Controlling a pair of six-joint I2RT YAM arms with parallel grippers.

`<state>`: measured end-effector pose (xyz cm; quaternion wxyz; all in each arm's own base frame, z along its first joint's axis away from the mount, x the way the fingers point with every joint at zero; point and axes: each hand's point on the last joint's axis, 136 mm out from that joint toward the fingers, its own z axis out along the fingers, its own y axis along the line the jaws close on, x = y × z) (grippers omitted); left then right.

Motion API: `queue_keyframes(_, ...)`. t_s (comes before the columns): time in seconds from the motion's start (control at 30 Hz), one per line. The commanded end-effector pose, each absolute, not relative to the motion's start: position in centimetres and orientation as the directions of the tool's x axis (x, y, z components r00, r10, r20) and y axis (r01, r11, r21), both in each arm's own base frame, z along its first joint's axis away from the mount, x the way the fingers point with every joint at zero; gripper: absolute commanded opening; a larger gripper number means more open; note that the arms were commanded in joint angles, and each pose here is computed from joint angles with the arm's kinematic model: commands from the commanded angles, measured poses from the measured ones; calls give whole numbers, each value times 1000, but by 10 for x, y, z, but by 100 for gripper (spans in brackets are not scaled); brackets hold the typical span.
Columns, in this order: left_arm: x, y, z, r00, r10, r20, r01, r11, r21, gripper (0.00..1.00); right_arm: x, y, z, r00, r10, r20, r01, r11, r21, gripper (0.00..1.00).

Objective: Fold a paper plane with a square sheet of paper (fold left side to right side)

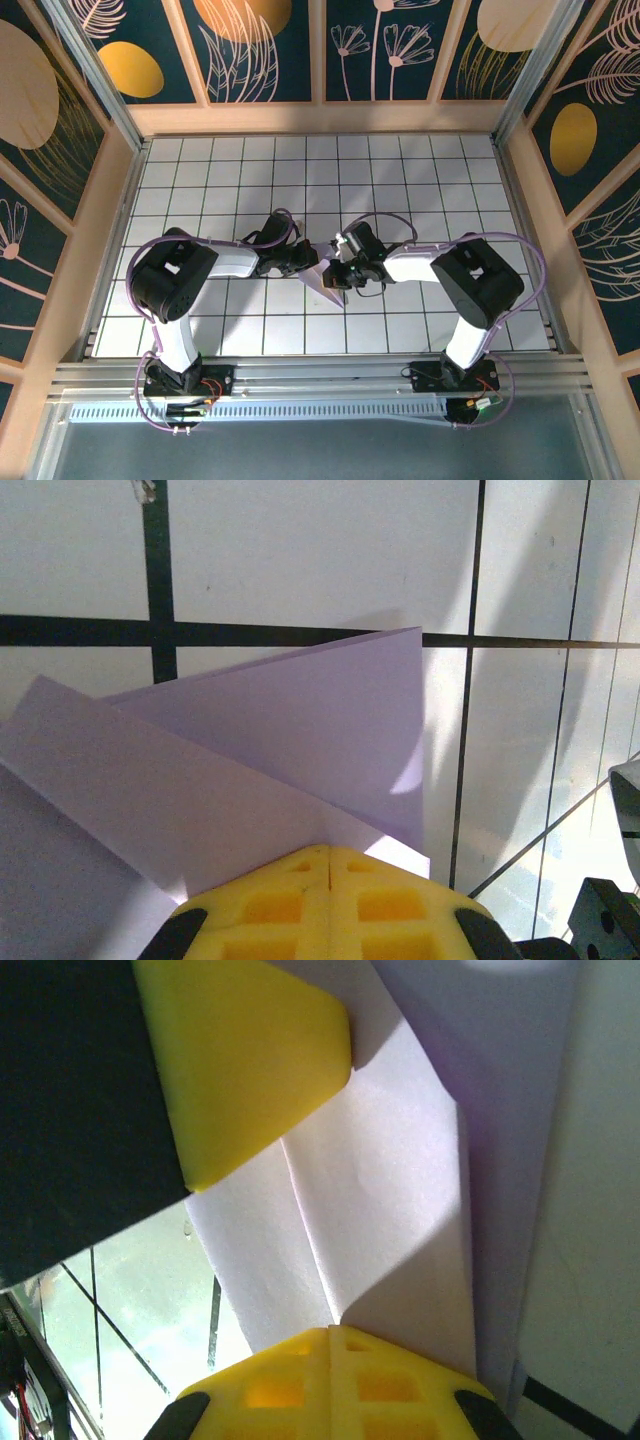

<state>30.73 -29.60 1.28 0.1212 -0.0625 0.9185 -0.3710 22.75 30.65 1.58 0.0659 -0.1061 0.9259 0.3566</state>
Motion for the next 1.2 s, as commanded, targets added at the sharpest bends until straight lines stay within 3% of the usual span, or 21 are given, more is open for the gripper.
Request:
queue_keyframes(0.0, 299, -271, -19, -962, -239, -129, -118, 796, -594, 2, 182, 276, -13, -986, -169, -5, -141, 804, 578, 0)
queue_keyframes(1.17, 300, -270, -21, -962, -241, -130, -122, 803, -583, 2, 145, 249, -18, -985, -167, 55, -112, 837, 536, 0)
